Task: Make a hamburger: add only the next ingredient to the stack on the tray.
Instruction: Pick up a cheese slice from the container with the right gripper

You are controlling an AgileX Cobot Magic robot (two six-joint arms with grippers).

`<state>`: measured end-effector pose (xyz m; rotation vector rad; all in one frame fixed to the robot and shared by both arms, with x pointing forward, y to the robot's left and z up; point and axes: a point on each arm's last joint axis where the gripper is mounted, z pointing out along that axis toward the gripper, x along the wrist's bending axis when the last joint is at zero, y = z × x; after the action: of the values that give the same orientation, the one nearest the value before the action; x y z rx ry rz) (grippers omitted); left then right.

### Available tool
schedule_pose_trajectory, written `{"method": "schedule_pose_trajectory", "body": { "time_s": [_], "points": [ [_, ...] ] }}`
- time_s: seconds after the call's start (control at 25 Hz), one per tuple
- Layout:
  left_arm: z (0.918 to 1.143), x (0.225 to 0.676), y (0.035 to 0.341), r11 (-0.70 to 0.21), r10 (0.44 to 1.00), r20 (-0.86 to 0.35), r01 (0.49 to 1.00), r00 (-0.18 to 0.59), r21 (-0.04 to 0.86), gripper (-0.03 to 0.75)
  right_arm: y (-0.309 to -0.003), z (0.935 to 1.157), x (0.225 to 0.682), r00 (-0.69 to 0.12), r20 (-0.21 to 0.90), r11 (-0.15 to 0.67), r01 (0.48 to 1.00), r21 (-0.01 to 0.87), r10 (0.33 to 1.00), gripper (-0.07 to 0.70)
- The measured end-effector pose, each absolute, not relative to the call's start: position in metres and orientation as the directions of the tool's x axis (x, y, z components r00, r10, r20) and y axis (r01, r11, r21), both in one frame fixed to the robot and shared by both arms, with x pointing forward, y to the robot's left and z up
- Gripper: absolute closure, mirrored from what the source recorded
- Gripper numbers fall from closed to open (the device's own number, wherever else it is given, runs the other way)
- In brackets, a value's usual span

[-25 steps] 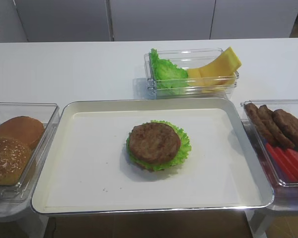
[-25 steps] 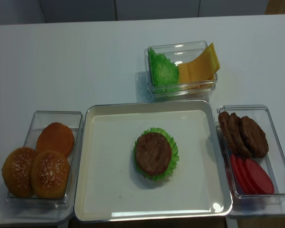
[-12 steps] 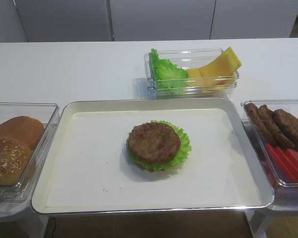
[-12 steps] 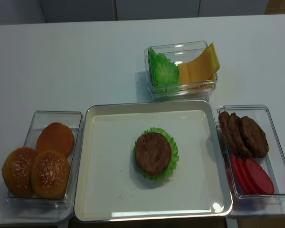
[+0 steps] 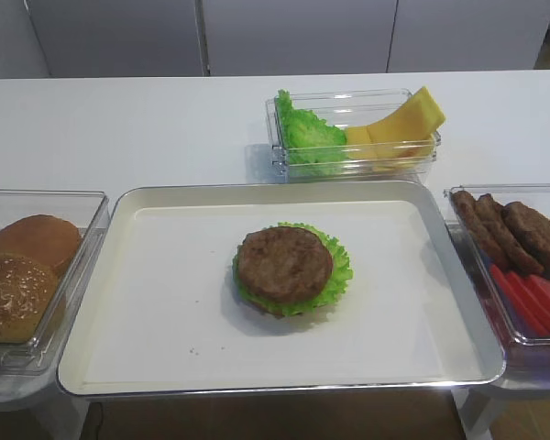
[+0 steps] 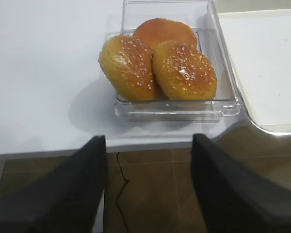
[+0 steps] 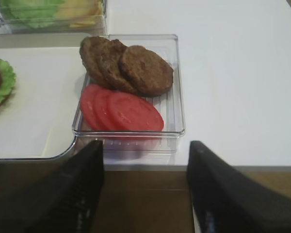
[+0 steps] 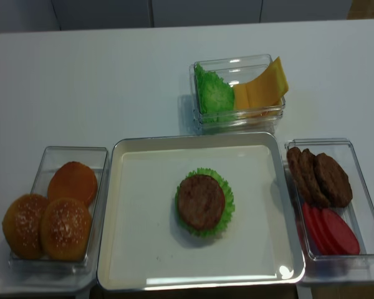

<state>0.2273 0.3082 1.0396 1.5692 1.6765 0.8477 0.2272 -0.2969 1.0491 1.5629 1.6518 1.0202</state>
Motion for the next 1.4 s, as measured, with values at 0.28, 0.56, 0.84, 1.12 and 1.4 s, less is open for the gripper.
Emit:
{"method": "schedule_pose_trajectory", "body": {
  "time_s": [0.28,0.56,0.84,1.12,1.4],
  "points": [
    [1.040,0.227,0.308,0.061,0.998,-0.045,0.555,-0.042,0.829,0.304,-0.294,1.086,0.243,-0.098,0.077,-0.012,0.540,0.842,0.992,0.213],
    [1.040,0.227,0.308,0.061,0.998,-0.045,0.555,-0.042,0.829,0.304,-0.284,1.120,0.294,-0.109,0.134,-0.032,0.648,0.761,0.985,0.213],
    [1.040,0.227,0.308,0.061,0.998,-0.045,0.555,-0.042,0.829,0.304,-0.273,1.138,0.377,-0.109,0.189,-0.055,0.715,0.697,0.976,0.213],
    [1.040,0.227,0.308,0.061,0.998,-0.045,0.555,-0.042,0.829,0.304,-0.258,1.134,0.474,-0.154,0.215,-0.012,0.786,0.618,0.965,0.213],
    [1.040,0.227,0.308,0.061,0.998,-0.045,0.555,-0.042,0.829,0.304,-0.248,1.112,0.549,-0.215,0.217,0.058,0.823,0.565,0.952,0.213]
  ]
}}
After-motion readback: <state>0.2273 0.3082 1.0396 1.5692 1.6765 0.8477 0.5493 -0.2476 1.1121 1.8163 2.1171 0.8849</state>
